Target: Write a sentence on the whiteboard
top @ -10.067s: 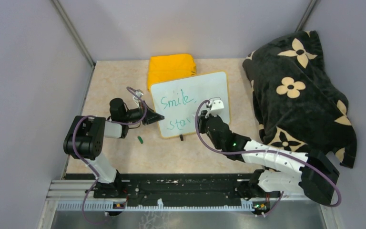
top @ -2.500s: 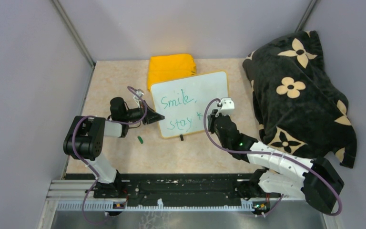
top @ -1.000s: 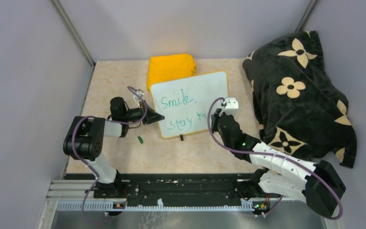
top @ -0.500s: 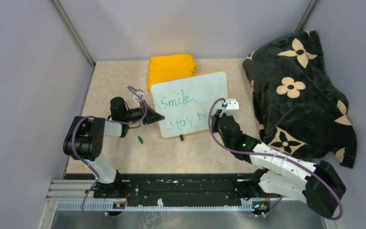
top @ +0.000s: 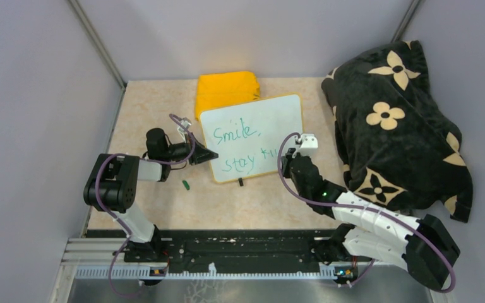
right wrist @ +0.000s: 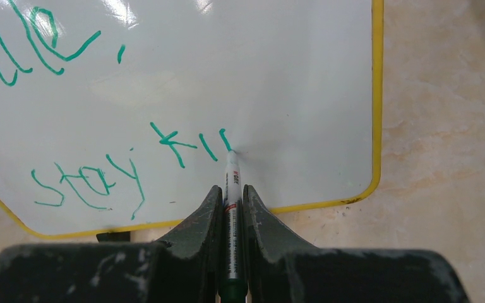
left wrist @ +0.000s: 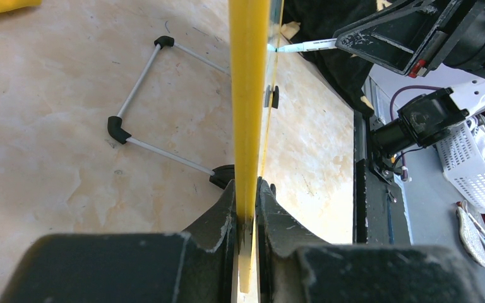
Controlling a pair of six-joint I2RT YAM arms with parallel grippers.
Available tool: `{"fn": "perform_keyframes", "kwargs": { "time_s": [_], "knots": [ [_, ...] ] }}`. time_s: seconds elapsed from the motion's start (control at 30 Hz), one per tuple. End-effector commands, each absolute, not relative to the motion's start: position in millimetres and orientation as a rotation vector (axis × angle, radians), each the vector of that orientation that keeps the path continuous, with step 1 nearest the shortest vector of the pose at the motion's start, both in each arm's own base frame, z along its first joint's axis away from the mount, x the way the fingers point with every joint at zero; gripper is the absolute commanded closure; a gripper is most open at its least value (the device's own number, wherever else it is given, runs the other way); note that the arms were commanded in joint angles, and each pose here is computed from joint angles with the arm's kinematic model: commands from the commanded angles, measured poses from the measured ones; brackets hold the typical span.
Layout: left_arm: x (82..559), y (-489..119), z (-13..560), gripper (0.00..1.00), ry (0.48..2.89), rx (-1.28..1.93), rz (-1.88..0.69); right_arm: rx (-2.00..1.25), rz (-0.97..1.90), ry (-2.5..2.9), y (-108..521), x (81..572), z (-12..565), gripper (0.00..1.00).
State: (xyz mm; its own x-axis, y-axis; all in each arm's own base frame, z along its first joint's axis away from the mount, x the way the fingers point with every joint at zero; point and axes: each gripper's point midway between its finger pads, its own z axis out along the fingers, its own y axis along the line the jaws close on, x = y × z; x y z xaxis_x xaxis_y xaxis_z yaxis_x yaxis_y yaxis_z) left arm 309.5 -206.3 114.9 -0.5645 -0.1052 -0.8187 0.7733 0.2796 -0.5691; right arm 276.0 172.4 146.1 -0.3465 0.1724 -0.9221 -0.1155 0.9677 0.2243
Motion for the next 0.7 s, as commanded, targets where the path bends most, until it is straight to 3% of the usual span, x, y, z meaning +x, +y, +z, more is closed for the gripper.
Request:
{"fn": "perform_keyframes", "kwargs": {
  "time_s": [0.0,0.67],
  "knots": [
    [311.4,-208.3,95.4,1.00,1.828,0.572,-1.353,0.070,0.324,1.850,175.7,284.4,167.0,1.00],
    [310.5,-209.1,94.5,1.00,1.831,0.575,-1.354,0.070,0.310,1.804,179.7,297.2,190.6,1.00]
  ]
}}
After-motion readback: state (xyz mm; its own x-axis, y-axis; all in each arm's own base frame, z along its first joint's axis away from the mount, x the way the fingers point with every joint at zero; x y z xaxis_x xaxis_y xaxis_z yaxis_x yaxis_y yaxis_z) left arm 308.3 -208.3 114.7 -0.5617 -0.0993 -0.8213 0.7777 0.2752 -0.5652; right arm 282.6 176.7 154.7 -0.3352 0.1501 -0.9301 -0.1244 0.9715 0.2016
